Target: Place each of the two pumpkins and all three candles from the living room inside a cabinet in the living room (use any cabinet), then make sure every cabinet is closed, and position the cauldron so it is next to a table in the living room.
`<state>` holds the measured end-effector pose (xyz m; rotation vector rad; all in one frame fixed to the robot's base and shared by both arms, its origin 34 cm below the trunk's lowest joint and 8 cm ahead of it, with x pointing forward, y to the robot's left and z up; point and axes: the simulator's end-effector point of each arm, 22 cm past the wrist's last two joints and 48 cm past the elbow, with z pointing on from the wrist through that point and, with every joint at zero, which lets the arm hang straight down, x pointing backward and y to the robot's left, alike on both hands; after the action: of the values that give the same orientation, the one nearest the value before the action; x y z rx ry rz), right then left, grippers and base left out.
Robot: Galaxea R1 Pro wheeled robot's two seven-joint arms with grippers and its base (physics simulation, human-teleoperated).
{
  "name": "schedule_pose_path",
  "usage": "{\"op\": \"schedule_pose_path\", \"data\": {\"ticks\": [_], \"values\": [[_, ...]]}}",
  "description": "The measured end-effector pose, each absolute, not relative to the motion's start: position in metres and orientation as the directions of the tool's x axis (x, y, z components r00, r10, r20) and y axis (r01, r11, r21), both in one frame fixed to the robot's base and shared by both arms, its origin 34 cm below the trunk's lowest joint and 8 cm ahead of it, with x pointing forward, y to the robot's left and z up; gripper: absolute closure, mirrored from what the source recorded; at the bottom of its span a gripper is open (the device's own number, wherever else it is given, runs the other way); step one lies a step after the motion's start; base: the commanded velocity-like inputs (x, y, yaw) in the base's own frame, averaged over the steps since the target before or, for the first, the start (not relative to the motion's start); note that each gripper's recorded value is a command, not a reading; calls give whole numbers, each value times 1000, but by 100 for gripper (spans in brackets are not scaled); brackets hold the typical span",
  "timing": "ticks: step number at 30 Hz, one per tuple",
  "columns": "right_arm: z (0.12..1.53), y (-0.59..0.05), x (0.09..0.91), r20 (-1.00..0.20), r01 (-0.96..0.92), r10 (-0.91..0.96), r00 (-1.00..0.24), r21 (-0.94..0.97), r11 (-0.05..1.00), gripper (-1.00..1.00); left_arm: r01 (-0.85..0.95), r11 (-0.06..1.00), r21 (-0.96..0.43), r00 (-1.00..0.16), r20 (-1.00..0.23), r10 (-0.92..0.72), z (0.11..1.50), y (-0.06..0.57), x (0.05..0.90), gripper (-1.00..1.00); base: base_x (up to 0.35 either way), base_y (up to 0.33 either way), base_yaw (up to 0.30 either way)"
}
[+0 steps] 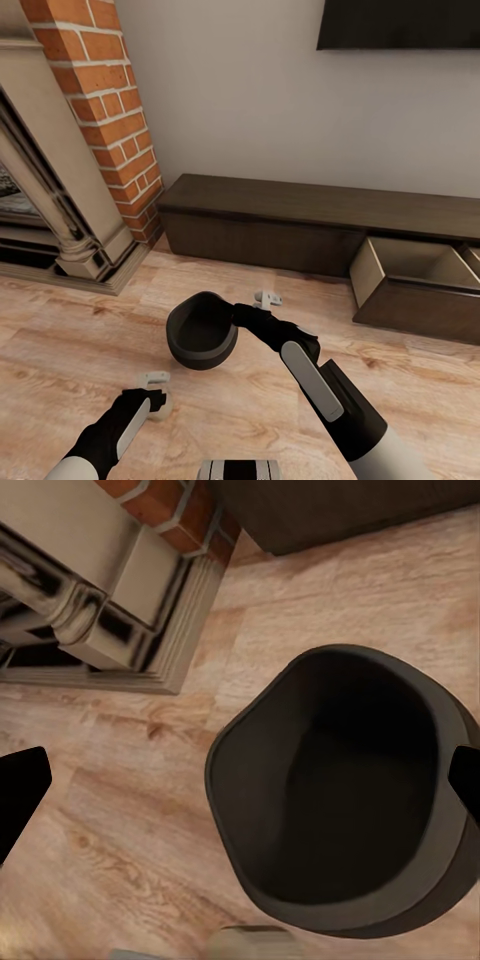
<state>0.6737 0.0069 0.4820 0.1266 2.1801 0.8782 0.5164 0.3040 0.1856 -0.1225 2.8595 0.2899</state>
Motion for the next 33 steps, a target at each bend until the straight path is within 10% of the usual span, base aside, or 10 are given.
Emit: {"op": "schedule_pose_path", "data": {"ticks": [20,33], "values": [[475,8,673,-610,-174,353,-710,637,751,-100,-105,977,186,-966,-254,-55,178,303,512,-100,0,0,0],[532,-2,637,-592,-423,394,-703,793,438,-100,-106,977,185,-965,-256,-56,179,303,512,-100,0,0,0]]}}
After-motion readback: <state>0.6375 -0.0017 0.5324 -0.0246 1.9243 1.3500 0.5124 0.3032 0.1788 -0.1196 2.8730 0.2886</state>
